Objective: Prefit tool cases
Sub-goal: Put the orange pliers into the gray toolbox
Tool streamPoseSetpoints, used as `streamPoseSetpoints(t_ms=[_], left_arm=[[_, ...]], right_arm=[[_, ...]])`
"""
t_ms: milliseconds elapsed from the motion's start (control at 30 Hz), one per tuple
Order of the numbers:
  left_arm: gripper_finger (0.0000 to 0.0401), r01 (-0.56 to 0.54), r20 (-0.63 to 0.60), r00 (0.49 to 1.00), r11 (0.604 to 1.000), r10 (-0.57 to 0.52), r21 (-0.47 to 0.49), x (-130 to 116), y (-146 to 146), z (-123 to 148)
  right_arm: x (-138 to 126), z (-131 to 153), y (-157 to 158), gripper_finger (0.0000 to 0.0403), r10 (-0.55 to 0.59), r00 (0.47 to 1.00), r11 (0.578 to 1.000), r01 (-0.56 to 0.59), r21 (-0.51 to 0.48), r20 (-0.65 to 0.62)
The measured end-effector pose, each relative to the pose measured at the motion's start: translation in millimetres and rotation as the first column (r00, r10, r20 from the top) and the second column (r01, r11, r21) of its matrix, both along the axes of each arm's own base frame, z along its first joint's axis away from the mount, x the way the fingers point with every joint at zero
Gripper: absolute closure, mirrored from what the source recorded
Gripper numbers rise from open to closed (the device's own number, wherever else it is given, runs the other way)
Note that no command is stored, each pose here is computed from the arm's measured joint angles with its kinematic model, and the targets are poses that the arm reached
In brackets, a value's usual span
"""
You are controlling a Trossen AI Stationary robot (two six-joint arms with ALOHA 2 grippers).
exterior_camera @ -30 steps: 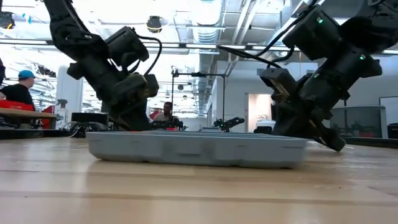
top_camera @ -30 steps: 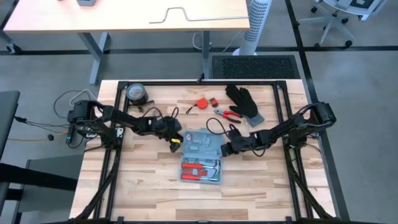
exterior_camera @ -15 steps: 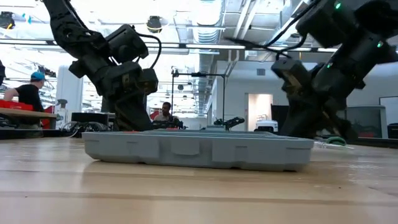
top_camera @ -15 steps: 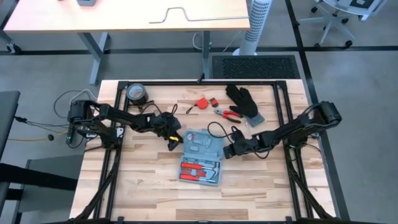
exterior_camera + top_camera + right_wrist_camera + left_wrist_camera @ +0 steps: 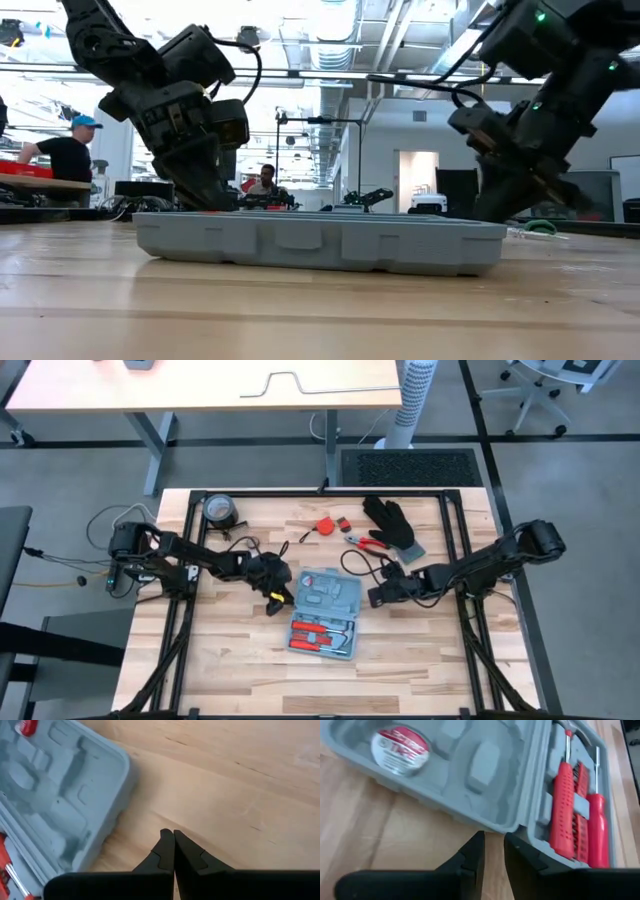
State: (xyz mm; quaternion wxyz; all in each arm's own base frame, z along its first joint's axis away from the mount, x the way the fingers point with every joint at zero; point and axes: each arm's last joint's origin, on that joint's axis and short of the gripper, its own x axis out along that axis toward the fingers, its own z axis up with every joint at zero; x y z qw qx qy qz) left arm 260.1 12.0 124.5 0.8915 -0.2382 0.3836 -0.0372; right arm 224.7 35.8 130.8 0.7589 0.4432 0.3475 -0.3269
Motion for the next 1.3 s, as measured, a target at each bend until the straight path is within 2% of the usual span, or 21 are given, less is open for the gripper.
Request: streamPoseSetpoints(t_ms=[433, 633, 800, 967, 1167, 1300], left_arm=[[0.0336, 0.036, 0.061, 0.998, 0.999, -0.035, -0.007, 4.2, -11.3, 4.1], [0.0336, 0.041, 0.062, 0.997, 0.999, -0.040, -0.015, 3.9, -14.9, 5.4], [0.0336, 0.022, 0.141, 0.990, 1.000, -0.020, -0.014, 1.1, -10.7, 24.9], [0.0336, -0.027, 0.230, 0.973, 0.999, 0.016, 0.043, -3.1, -3.3, 44.5], [0.0336, -0.154, 0.269, 0.955, 0.984, 0.124, 0.094, 1.3, 15.4, 48.1], [0.0336, -0.198, 0.285, 0.945, 0.974, 0.160, 0.108, 10.3, 31.5, 51.7]], right_arm=[[31.5, -25.7, -3.6, 0.0397, -0.019, 0.989, 0.999, 0.012, 0.047, 0.145], [26.9, -19.6, -4.2, 0.0397, -0.008, 0.992, 0.999, 0.003, 0.040, 0.125], [12.5, -0.8, -6.6, 0.0397, -0.004, 0.996, 1.000, 0.001, 0.024, 0.085], [-3.6, 21.4, -12.5, 0.0397, -0.002, 0.997, 0.998, 0.007, -0.062, 0.081], [-8.1, 33.4, -28.0, 0.0395, 0.132, 0.990, 0.967, -0.119, -0.225, 0.043], [-5.2, 36.0, -37.2, 0.0367, 0.172, 0.984, 0.946, -0.153, -0.284, 0.043]])
